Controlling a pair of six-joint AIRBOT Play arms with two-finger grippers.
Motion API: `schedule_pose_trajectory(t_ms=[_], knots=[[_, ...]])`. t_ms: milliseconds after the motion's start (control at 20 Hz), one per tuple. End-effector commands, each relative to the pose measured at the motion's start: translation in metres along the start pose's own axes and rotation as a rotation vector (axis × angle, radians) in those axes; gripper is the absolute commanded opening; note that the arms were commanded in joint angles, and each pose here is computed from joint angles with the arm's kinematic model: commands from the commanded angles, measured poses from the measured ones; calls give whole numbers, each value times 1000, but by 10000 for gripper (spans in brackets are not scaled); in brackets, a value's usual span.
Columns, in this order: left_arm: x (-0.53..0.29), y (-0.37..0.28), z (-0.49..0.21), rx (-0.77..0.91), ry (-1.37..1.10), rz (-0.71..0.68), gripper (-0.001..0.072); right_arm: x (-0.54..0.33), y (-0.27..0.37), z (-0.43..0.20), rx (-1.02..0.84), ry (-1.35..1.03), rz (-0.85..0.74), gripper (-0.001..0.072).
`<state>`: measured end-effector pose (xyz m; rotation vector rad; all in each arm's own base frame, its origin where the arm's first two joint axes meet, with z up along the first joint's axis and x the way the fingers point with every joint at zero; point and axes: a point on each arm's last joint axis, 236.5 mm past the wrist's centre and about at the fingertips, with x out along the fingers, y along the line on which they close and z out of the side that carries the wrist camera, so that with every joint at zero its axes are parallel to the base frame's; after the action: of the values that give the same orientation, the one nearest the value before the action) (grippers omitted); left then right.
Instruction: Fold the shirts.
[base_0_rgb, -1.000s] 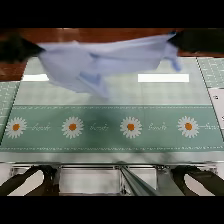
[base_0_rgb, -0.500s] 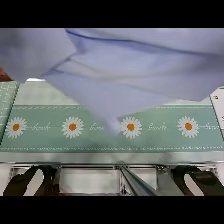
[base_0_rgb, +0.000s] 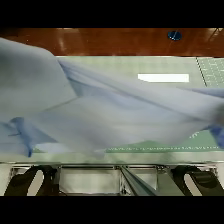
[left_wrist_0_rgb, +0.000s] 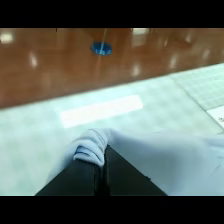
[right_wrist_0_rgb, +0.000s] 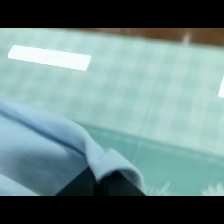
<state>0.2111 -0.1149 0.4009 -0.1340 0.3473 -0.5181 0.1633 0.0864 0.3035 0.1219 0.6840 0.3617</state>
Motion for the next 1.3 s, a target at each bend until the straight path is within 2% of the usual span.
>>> schedule_pose_trajectory(t_ms=[0, 150, 250, 400, 600, 650, 700, 750, 800, 850, 950, 1100, 1250], knots=[[64, 48, -58, -151, 206, -35, 19, 72, -18, -67, 131, 224, 36, 20], [150, 80, -138, -256, 433, -124, 19, 149, -50, -100, 230, 288, 14, 20], [211, 102, -171, -319, 493, -124, 19, 197, -74, -112, 286, 315, -19, 20], [293, 142, -194, -379, 488, -67, 19, 260, -115, -108, 337, 332, -78, 20], [366, 164, -211, -408, 528, -74, 20, 329, -175, -97, 536, 353, -53, 21], [379, 165, -213, -423, 535, -77, 41, 344, -186, -93, 587, 358, -25, 21], [388, 164, -217, -448, 542, -75, 132, 358, -195, -88, 632, 356, -4, 21], [394, 163, -221, -474, 553, -73, 280, 372, -203, -83, 676, 350, 13, 28], [397, 160, -228, -492, 573, -76, 514, 384, -209, -78, 706, 339, 22, 164], [396, 157, -234, -495, 600, -86, 507, 394, -216, -71, 724, 327, 31, 419], [378, 164, -243, -498, 671, -91, 507, 393, -229, -54, 736, 325, 46, 418], [311, 210, -250, -514, 823, -42, 507, 341, -267, -22, 750, 286, 44, 417], [237, 257, -245, -602, 848, 78, 506, 260, -324, -48, 736, 318, -143, 413]])
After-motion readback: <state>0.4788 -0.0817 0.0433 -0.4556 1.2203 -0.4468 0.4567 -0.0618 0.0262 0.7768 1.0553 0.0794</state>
